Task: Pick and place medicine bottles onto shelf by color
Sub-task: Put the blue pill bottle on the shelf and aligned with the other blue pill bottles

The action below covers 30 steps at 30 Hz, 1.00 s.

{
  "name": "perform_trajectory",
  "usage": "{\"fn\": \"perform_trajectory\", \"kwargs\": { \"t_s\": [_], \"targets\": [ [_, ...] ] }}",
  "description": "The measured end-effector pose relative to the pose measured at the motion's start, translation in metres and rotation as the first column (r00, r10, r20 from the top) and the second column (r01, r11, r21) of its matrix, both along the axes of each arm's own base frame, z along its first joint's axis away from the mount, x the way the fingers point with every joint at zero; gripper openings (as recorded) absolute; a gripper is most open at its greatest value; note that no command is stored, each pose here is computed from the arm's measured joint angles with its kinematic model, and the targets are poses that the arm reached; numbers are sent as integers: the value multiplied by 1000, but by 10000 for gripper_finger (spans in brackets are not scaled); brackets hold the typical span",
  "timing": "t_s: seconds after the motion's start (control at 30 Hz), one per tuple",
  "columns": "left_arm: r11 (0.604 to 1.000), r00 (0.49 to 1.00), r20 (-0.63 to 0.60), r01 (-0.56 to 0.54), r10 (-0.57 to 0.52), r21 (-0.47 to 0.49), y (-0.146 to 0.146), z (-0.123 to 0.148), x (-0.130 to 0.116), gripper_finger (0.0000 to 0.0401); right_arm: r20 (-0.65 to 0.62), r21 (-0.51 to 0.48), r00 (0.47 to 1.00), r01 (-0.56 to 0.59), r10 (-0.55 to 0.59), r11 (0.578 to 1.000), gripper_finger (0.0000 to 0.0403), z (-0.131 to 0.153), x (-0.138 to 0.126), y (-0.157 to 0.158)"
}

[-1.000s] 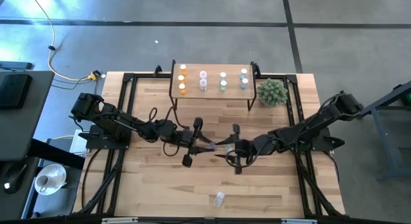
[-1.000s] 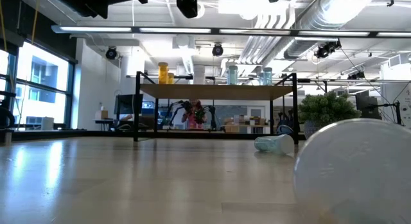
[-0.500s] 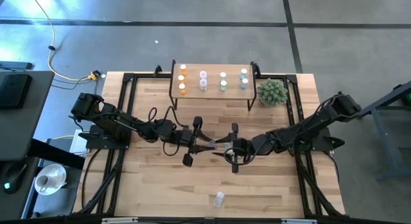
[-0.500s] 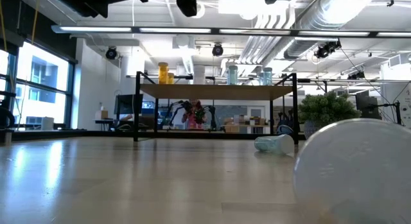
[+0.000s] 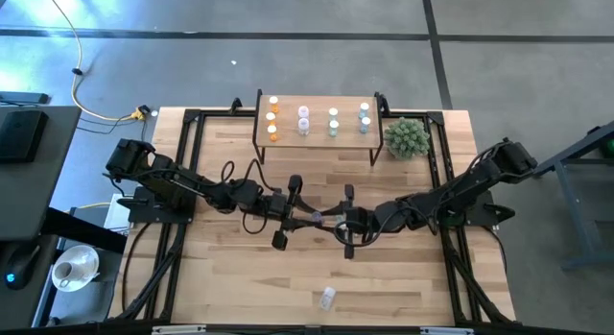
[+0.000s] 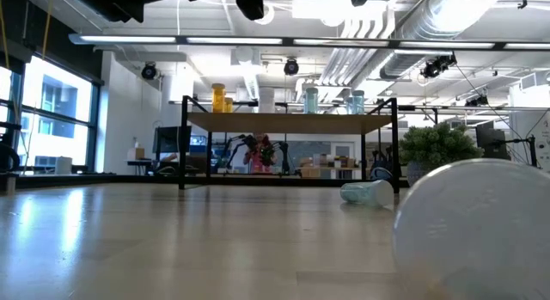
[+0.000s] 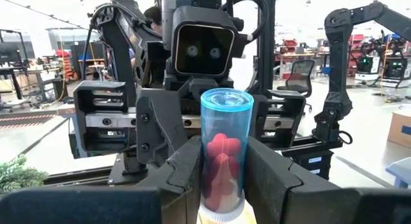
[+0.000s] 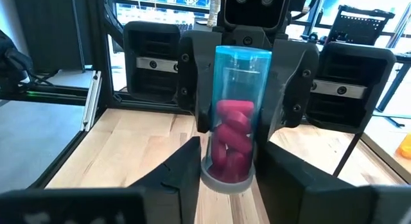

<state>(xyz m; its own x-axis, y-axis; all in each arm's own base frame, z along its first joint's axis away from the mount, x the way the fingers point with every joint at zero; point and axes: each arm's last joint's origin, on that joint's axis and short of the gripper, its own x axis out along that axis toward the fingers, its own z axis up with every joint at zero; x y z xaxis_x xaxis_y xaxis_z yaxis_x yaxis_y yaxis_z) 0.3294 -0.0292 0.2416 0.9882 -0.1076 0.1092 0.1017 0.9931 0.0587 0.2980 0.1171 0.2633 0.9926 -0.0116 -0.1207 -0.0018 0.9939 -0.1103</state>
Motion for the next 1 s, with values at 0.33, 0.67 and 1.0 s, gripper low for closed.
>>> {"fn": "perform_trajectory", "kwargs": {
  "t_s": [0.33,0.67,1.0],
  "targets": [
    [1000,1000,-5,-1,1,-1,0,0,0,90,-4,6,1000,0,0,1000,101,0,0,0],
    [1000,1000,-18,-7,8,26,0,-2,0,109,-16,1,1000,0,0,1000,99,-2,0,0],
    [995,999,-53,2,-7,-101,-2,-4,0,196,-40,-9,999,-4,4,1000,99,-4,-1,0]
  ]
}}
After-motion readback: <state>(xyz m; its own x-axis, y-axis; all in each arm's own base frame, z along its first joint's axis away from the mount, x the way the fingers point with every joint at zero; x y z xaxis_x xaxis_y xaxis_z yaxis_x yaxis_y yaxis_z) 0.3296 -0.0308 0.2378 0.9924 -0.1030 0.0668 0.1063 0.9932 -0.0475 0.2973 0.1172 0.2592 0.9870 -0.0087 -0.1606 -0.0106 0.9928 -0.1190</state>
